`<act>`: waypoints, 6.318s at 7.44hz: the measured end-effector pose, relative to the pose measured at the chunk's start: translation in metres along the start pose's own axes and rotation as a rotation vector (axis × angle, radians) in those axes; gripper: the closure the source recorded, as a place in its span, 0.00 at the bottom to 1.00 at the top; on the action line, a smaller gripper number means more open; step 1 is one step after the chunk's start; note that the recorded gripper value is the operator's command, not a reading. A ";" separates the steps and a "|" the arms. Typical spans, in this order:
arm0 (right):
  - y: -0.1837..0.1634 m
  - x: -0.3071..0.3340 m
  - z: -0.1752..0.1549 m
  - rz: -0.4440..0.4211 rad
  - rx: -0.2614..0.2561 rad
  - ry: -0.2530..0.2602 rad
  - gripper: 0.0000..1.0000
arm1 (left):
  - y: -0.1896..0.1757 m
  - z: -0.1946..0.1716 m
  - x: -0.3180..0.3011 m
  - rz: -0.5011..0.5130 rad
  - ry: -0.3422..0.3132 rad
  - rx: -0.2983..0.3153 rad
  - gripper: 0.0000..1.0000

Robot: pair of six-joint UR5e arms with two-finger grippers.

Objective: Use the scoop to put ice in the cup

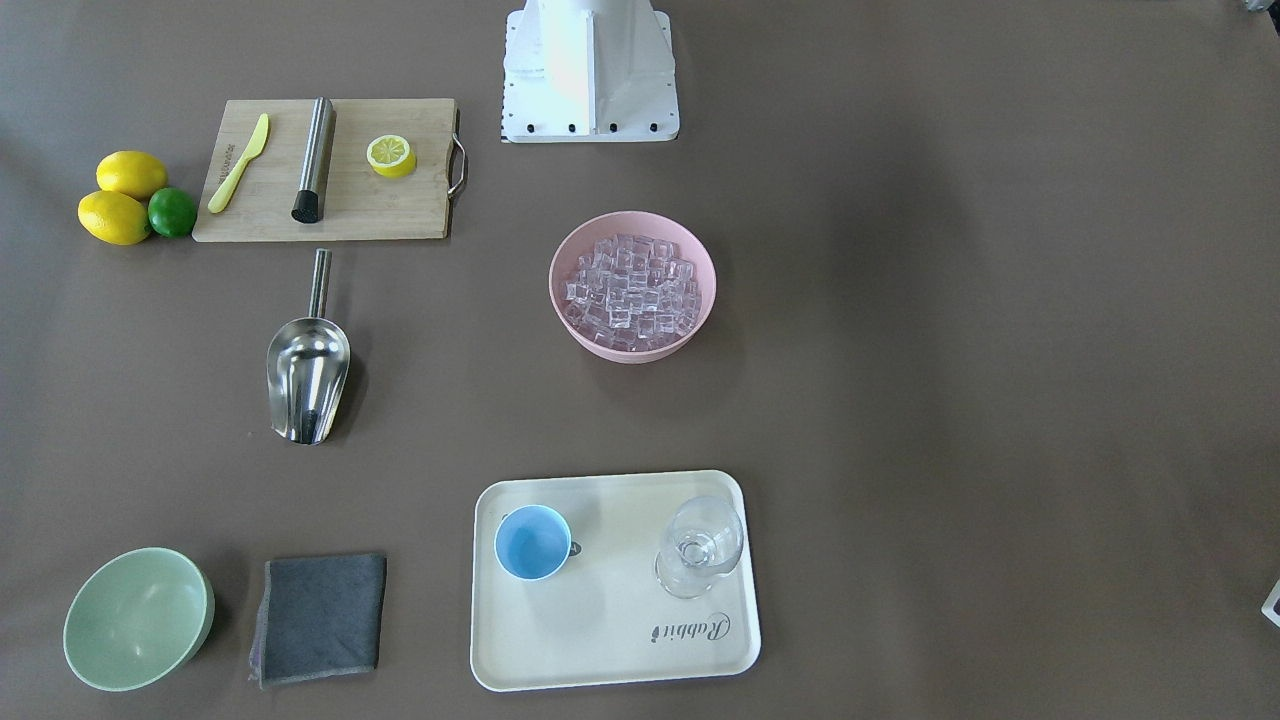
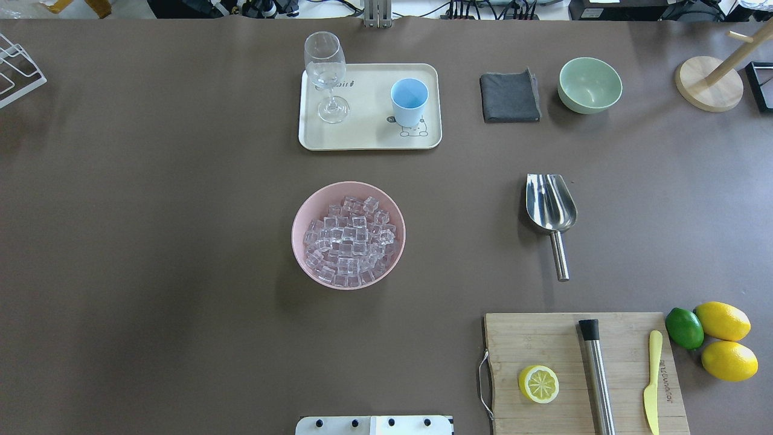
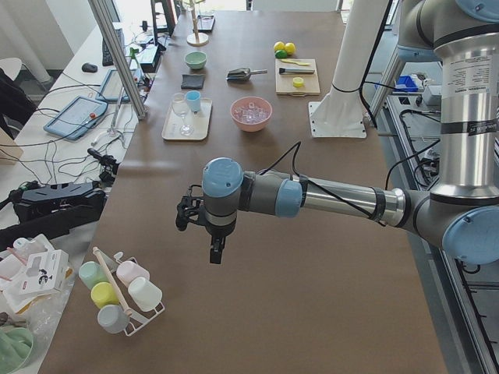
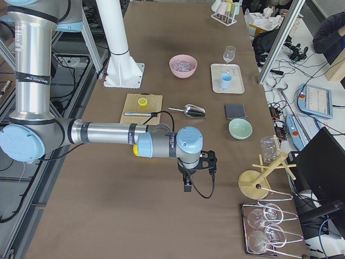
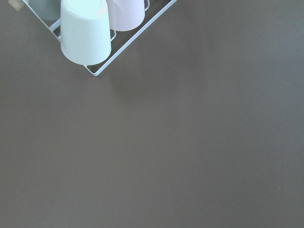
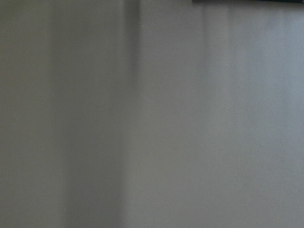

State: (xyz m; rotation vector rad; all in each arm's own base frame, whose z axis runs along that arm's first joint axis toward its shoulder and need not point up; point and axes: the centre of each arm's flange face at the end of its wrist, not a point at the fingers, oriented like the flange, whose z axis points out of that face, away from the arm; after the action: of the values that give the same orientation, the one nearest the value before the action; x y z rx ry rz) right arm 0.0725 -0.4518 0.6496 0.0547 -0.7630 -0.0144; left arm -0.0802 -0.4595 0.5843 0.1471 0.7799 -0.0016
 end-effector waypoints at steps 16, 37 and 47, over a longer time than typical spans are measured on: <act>0.009 -0.434 0.063 0.153 -0.044 -0.050 0.01 | -0.054 0.056 0.295 0.807 0.392 0.128 0.02; 0.061 -0.498 0.152 0.041 -0.009 -0.006 0.47 | 0.000 0.231 0.513 1.484 0.652 0.534 0.02; 0.061 -0.495 0.152 0.022 -0.007 0.006 1.00 | 0.020 0.252 0.548 1.448 0.646 0.566 0.02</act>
State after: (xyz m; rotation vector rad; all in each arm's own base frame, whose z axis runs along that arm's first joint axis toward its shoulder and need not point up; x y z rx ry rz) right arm -0.3911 -0.3810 0.4208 0.0392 -0.7573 0.0042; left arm 0.4870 -0.4439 0.3797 1.2708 1.1447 1.2557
